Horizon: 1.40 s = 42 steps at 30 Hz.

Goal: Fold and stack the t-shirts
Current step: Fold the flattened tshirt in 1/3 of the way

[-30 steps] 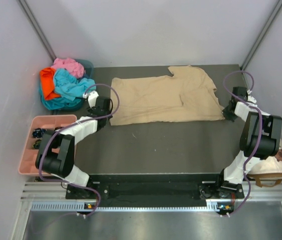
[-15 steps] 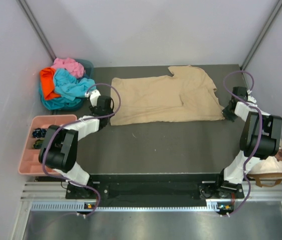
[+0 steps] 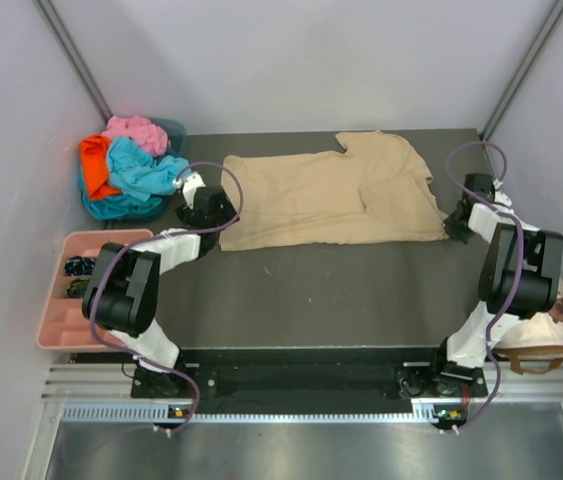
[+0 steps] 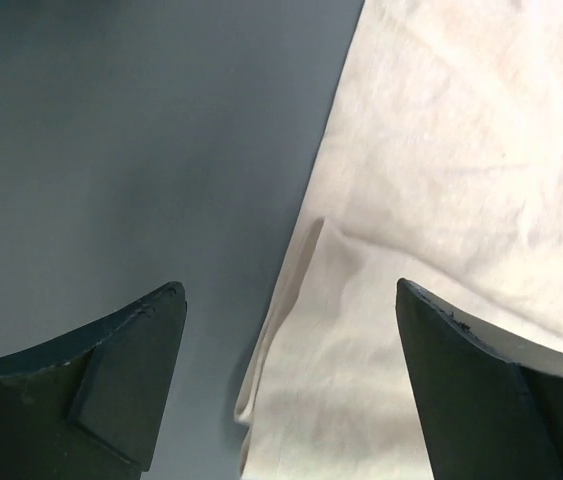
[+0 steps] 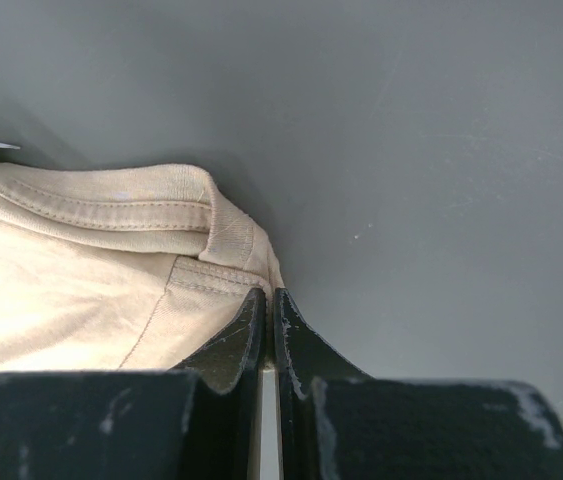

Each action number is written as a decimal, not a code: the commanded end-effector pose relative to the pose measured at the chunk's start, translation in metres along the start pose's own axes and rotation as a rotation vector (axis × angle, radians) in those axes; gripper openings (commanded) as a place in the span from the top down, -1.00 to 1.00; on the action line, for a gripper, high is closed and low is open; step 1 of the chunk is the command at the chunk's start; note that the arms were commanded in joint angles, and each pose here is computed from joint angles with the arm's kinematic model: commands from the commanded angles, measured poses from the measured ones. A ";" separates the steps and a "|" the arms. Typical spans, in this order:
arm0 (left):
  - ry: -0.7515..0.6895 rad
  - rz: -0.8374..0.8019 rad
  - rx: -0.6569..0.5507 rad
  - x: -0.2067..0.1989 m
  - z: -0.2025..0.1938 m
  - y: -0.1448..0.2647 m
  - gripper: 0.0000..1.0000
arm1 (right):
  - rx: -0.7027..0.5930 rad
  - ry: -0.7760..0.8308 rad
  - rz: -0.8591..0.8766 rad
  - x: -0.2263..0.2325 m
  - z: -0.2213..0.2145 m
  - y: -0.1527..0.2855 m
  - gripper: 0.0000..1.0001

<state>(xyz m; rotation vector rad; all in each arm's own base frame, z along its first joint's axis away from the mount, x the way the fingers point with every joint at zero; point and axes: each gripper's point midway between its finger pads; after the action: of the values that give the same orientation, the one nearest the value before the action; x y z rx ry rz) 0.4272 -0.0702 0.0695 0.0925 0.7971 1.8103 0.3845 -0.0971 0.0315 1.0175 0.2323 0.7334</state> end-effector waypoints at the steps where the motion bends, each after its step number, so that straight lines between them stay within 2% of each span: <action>1: 0.015 -0.091 -0.057 -0.021 0.023 -0.017 -0.81 | -0.040 -0.028 0.012 -0.002 0.019 0.010 1.00; 5: -0.015 -0.132 -0.049 -0.032 0.021 -0.028 -0.74 | -0.030 -0.026 0.028 0.002 0.017 0.010 1.00; 9: -0.027 -0.150 -0.034 -0.039 0.019 -0.036 -0.47 | -0.029 -0.027 0.033 0.003 0.017 0.010 1.00; 15: -0.028 -0.163 -0.025 -0.040 0.016 -0.035 -0.20 | -0.027 -0.028 0.029 0.001 0.015 0.009 1.00; 19: -0.028 -0.161 -0.019 -0.040 0.014 -0.037 0.17 | -0.026 -0.029 0.030 0.001 0.015 0.008 1.00; 20: -0.027 -0.159 -0.019 -0.039 0.013 -0.037 0.35 | -0.026 -0.029 0.030 0.002 0.016 0.008 1.00; 24: -0.030 -0.151 -0.018 -0.038 0.012 -0.039 0.53 | -0.022 -0.027 0.028 0.002 0.014 0.007 1.00; 26: -0.032 -0.146 -0.019 -0.037 0.012 -0.040 0.73 | -0.021 -0.028 0.026 0.001 0.014 0.006 1.00; 29: -0.038 -0.136 -0.015 -0.035 0.009 -0.042 0.86 | -0.019 -0.026 0.024 0.001 0.013 0.006 1.00; 30: -0.039 -0.131 -0.014 -0.033 0.008 -0.043 1.00 | -0.021 -0.028 0.026 0.001 0.014 0.006 1.00; 42: -0.048 -0.018 -0.072 -0.004 0.030 -0.050 1.00 | -0.025 -0.034 0.018 -0.001 0.013 0.007 1.00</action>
<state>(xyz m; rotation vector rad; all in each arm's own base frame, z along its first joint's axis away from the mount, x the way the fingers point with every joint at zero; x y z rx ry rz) 0.4653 -0.0741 0.0464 0.1373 0.7555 1.7411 0.3850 -0.0945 0.0312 1.0382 0.2241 0.7476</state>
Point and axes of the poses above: each gripper's point midway between its finger pads, its own y axis back along the fingers, its own x axis along the line the jaws close on, z = x × y, and after that the axes turned 4 degrees about y, right-handed
